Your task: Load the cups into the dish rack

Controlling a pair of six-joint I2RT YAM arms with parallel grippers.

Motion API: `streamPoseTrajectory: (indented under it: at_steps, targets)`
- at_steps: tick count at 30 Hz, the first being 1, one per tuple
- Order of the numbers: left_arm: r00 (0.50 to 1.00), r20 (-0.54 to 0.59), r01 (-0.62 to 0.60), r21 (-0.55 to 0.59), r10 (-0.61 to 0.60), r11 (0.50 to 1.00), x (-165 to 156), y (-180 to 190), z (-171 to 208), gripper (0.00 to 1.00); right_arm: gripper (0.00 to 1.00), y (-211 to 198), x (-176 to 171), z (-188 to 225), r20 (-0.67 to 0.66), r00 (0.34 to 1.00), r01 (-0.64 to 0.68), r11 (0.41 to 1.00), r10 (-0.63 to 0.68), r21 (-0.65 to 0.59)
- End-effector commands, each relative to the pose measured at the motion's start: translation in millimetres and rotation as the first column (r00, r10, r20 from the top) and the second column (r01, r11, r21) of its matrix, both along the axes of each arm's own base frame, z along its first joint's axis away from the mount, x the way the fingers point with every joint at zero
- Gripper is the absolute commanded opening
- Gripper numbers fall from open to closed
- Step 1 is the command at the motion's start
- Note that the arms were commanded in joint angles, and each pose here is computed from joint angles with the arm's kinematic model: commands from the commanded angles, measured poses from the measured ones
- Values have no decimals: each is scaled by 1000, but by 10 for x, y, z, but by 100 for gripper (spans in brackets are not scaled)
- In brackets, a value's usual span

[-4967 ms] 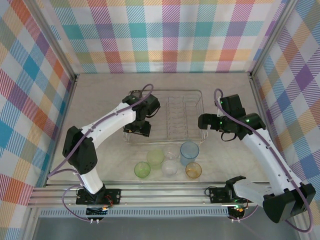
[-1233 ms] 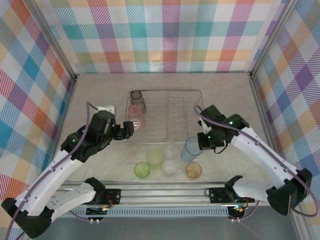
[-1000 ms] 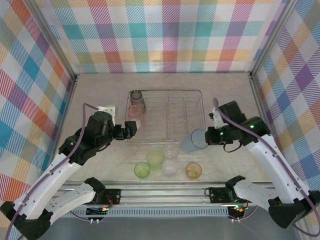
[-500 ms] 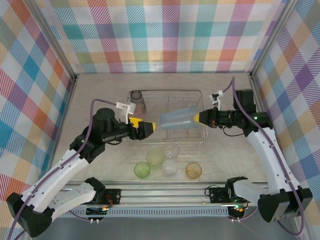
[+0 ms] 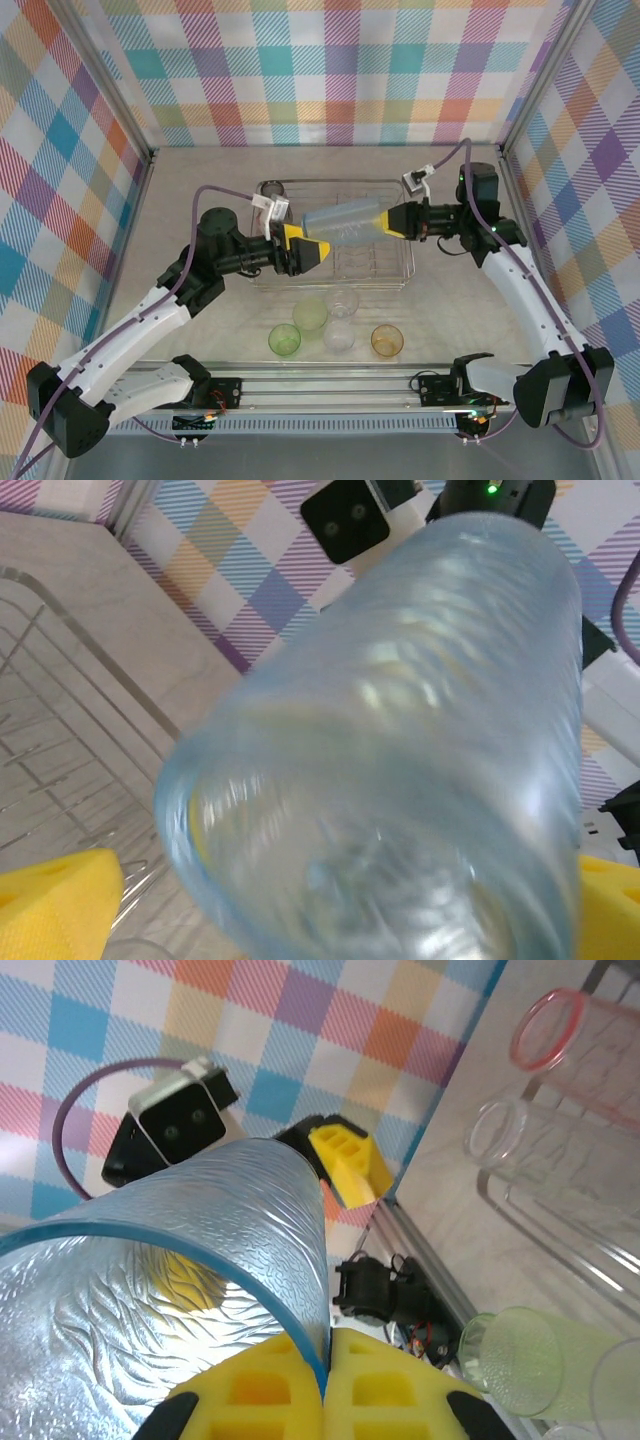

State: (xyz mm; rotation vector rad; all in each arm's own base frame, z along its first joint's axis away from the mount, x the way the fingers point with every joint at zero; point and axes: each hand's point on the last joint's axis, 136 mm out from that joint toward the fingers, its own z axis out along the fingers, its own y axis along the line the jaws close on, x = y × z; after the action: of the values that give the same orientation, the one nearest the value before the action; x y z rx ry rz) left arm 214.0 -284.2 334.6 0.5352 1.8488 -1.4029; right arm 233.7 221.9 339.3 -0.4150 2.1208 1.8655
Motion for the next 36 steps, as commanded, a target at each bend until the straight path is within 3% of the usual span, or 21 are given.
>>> streamPoseTrajectory:
  at_steps: [1,5,8,16,21,23,24,26,29,33,36]
  targets:
    - [997,56,58,-67,-54,996,-87,-66,192,100,0,66,-122,83,53,995,-87,996,85,38]
    - [993,87,92,-90,-84,992,-157,-86,266,99,0,83,-41,-28,13,997,-70,997,70,19]
    - [989,106,117,-91,-107,989,-208,-101,282,93,0,93,27,-55,4,999,-53,998,53,14]
    - [989,112,106,-76,-97,991,-194,-109,258,70,0,154,47,-49,7,998,-66,998,66,14]
    - [989,114,100,-74,-91,992,-181,-127,259,47,0,195,37,-108,-8,997,-81,997,81,10]
    - [990,114,90,-70,-82,993,-169,-125,256,33,20,196,47,-118,-8,997,-77,997,77,6]
    - [990,115,84,-68,-76,994,-166,-118,257,27,37,193,54,-121,-3,998,-69,998,69,-1]
    - [992,117,59,-59,-52,996,-147,-93,247,24,64,172,71,-150,14,999,-34,999,35,-40]
    - [992,129,16,-46,-9,999,-131,-24,240,18,87,129,84,-214,24,1000,18,996,-16,-92]
    - [986,143,-85,-6,85,996,-92,144,234,16,96,24,58,-353,31,995,95,978,-90,-184]
    - [967,130,-234,103,220,967,53,356,147,8,98,-219,54,-627,45,973,226,904,-225,-362]
